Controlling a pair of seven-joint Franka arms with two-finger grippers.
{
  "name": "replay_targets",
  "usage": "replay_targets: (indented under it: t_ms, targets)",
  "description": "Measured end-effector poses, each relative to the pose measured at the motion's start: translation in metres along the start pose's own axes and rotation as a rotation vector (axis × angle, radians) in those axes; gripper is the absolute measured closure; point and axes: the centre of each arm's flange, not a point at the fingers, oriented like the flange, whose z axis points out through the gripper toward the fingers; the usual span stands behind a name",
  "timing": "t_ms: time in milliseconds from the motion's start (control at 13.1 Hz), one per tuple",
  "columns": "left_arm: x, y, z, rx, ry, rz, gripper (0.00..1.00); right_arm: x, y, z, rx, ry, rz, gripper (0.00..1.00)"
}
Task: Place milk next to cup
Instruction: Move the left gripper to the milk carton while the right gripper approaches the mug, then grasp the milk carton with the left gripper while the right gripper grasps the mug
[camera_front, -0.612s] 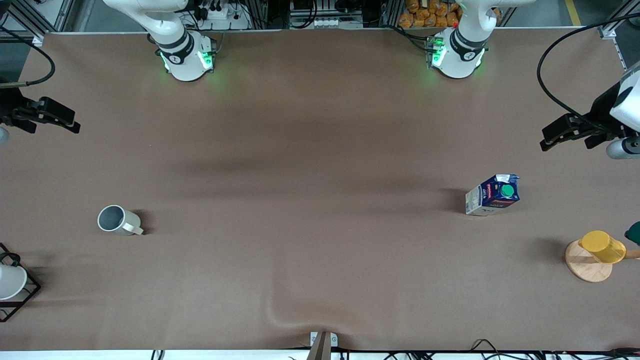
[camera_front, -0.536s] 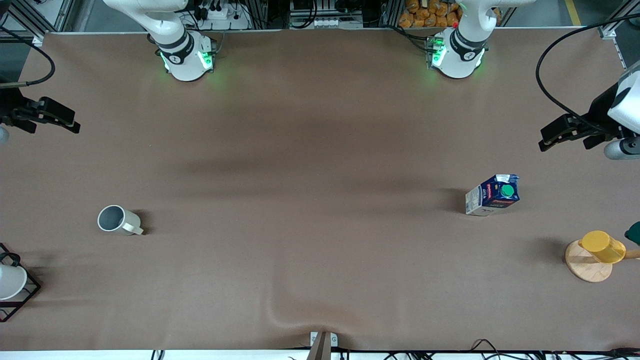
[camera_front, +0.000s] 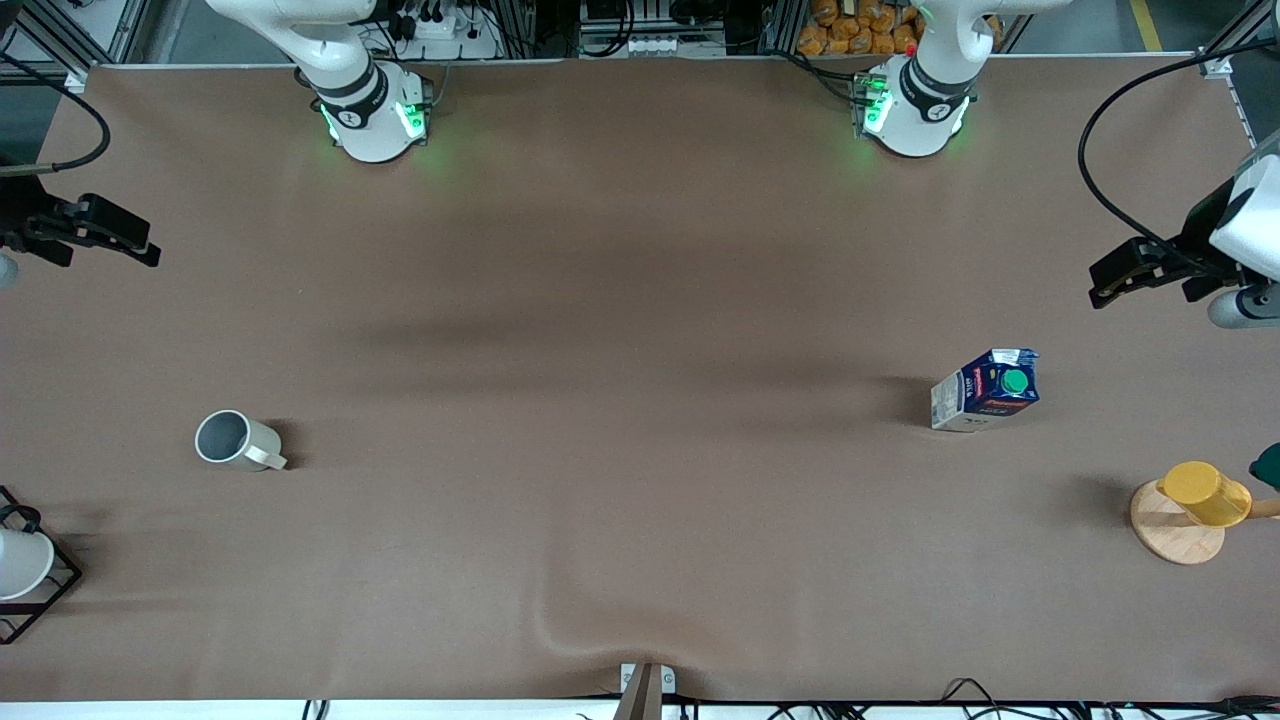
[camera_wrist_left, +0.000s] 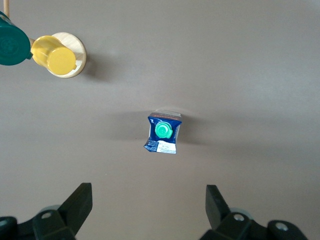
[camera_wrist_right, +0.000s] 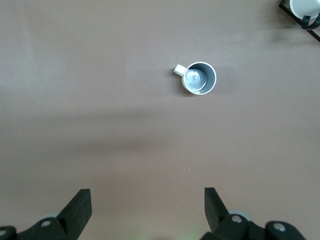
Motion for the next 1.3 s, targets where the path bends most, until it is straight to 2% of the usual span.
replay_targets:
  t_ms: [306, 612, 689, 842, 918, 1071, 1224, 1301]
  targets:
    - [0.004, 0.003, 0.008, 0.002, -0.012, 0.005, 0.00, 0.005, -0.004, 0.008, 0.002, -0.016, -0.009, 0.00]
    - [0.015, 0.005, 0.025, 0.001, -0.015, 0.007, 0.00, 0.045, -0.034, 0.061, 0.004, -0.047, -0.059, 0.00]
    - [0.018, 0.006, 0.032, 0.001, -0.018, 0.008, 0.00, 0.056, -0.040, 0.076, 0.015, -0.047, -0.067, 0.00]
    - [0.029, 0.009, 0.055, -0.002, -0.010, 0.011, 0.00, 0.077, -0.047, 0.108, 0.082, -0.059, -0.057, 0.00]
    - [0.033, 0.010, 0.071, -0.003, -0.006, 0.013, 0.00, 0.084, -0.042, 0.122, 0.120, -0.075, -0.035, 0.00]
    - [0.036, 0.015, 0.099, -0.005, -0.010, 0.021, 0.00, 0.097, -0.019, 0.146, 0.150, -0.095, 0.010, 0.00]
    - [0.036, 0.018, 0.114, -0.006, -0.010, 0.027, 0.00, 0.104, 0.001, 0.166, 0.134, -0.117, 0.033, 0.00]
    - [0.035, 0.018, 0.116, -0.006, -0.011, 0.027, 0.00, 0.107, 0.011, 0.178, 0.103, -0.129, 0.028, 0.00]
